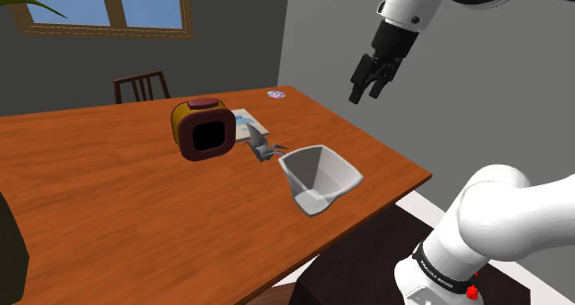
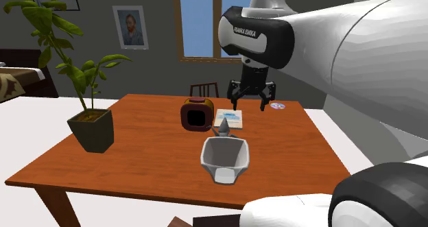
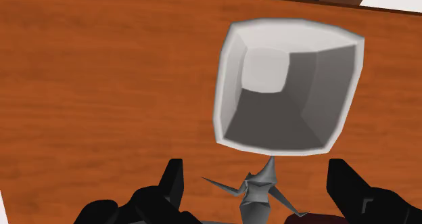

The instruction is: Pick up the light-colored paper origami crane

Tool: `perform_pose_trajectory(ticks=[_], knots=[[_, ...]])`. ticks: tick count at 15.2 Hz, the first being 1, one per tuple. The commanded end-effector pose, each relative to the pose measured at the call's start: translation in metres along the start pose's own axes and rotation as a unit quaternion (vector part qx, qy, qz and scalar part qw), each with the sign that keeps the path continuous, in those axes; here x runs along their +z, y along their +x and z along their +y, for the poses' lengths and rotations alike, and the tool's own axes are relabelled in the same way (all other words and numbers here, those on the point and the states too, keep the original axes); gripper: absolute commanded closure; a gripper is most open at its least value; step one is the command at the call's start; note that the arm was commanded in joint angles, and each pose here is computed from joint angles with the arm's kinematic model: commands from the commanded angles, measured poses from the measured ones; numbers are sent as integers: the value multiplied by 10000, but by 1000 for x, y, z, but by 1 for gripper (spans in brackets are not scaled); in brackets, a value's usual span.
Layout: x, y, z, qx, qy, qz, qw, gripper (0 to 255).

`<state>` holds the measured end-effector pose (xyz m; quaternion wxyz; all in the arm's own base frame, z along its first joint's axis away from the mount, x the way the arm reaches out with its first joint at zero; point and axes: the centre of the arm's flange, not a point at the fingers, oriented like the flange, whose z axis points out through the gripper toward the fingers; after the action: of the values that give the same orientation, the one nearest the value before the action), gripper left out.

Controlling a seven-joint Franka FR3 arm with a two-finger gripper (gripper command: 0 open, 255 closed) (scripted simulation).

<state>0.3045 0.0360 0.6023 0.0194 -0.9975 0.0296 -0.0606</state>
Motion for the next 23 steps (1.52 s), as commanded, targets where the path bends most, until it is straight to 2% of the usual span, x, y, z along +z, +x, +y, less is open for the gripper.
perform_pose_trajectory(ticks=[1,23], knots=[[0,0,0,0,0,0,10000,0],[214,188,-50,820,-224,141,9963,0]])
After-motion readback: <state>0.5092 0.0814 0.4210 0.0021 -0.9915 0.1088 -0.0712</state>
